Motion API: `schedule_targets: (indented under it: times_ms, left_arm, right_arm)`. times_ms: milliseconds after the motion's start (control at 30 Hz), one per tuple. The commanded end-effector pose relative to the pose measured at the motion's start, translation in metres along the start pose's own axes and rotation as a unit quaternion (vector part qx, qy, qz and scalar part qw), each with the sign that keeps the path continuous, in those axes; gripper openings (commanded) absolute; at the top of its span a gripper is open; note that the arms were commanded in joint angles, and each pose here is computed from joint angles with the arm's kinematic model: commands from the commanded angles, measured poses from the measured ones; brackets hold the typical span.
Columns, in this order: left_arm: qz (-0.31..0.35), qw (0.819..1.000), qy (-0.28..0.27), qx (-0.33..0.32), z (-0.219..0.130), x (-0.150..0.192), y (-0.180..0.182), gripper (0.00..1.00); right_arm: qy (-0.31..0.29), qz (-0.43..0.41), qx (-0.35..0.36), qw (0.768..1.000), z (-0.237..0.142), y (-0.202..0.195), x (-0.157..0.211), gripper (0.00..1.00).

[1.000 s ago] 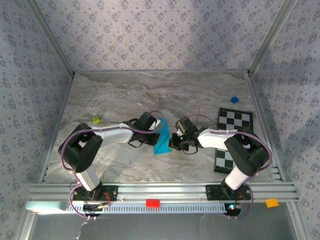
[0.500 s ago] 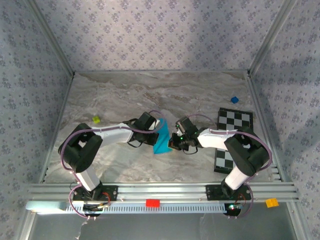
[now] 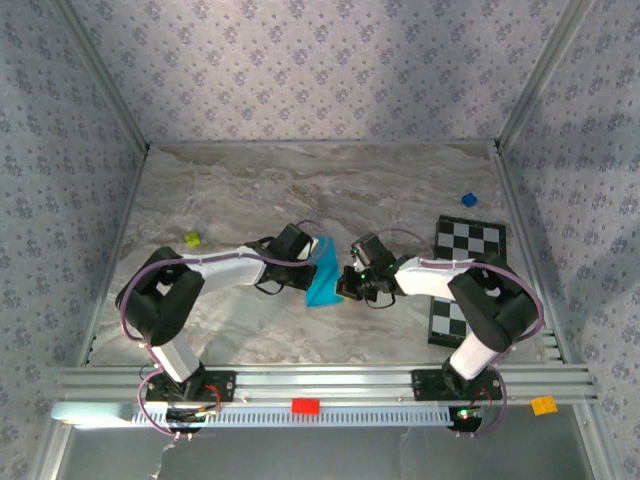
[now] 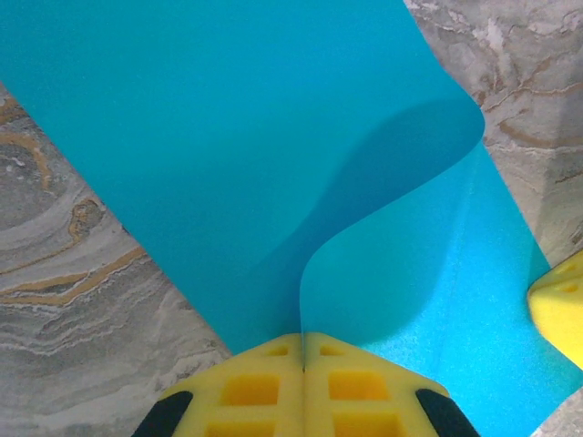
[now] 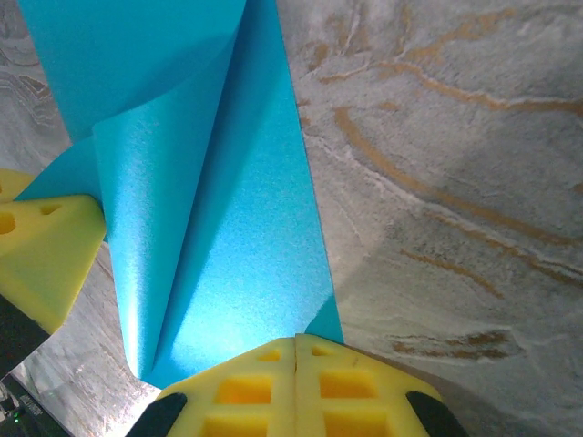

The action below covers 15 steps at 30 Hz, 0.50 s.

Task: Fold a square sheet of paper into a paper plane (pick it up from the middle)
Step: Fold the triangle a second time at the center of the table.

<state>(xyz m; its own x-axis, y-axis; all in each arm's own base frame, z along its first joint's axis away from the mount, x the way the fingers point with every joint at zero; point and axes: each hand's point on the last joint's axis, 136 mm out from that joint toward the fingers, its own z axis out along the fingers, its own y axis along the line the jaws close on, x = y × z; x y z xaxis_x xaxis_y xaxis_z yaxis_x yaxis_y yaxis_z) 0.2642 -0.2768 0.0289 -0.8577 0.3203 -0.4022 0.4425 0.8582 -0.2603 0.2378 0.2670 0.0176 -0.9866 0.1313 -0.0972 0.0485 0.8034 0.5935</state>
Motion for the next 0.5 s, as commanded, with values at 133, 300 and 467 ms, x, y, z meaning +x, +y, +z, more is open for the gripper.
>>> schedule_targets:
  times_ms: [133, 300, 467]
  left_arm:
    - [-0.013, 1.000, 0.007, 0.007, 0.001, 0.005, 0.001, 0.00]
    - [-0.019, 1.000, 0.013, 0.012, 0.005, 0.011, 0.001, 0.00]
    - [-0.020, 1.000, 0.014, 0.010, 0.005, 0.012, 0.002, 0.00]
  right_arm:
    - [0.023, 0.013, 0.064, 0.998, 0.007, -0.036, 0.016, 0.06]
    - [0.004, -0.012, 0.024, 1.000, -0.004, -0.006, 0.002, 0.09]
    - [0.001, -0.039, -0.011, 0.999, -0.010, 0.017, 0.000, 0.11]
